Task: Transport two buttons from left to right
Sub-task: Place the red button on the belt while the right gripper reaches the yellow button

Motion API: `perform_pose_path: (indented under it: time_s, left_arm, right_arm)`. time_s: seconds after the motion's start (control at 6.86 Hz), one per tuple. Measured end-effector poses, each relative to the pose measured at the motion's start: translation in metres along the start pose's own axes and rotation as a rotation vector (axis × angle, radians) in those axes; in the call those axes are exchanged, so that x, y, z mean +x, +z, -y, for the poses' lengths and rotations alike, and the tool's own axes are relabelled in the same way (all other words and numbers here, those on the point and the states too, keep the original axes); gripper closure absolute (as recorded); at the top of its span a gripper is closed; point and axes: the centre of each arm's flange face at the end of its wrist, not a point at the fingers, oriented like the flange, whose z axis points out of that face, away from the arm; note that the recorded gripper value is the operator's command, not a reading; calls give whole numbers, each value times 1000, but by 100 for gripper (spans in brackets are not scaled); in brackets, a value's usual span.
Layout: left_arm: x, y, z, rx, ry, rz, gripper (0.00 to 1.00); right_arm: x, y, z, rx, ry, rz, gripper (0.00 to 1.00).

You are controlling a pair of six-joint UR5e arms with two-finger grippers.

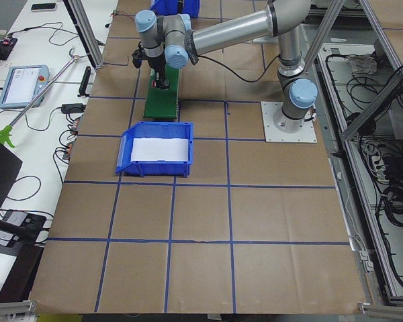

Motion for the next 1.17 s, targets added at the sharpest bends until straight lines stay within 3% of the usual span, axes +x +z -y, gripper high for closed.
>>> perform_pose_path:
  time_s: [0.29, 0.44, 0.58, 0.88, 1.17]
  left_arm:
    - [0, 25, 7, 8, 3, 1, 94]
    - [-1, 34, 8, 13, 4, 2, 67]
    - [-1, 39, 8, 15, 2, 3, 4]
    - [0, 40, 9, 22, -17, 3, 0]
    - [0, 17, 8, 50, -29, 7, 0]
  right_arm:
    - [0, 23, 14, -30, 7, 7, 0]
    - [-1, 28, 20, -34, 4, 8, 0]
    - [-1, 32, 25, -37, 3, 8, 0]
    - [-2, 37, 38, -36, 7, 9, 0]
    - [-2, 41, 48, -36, 9, 8, 0]
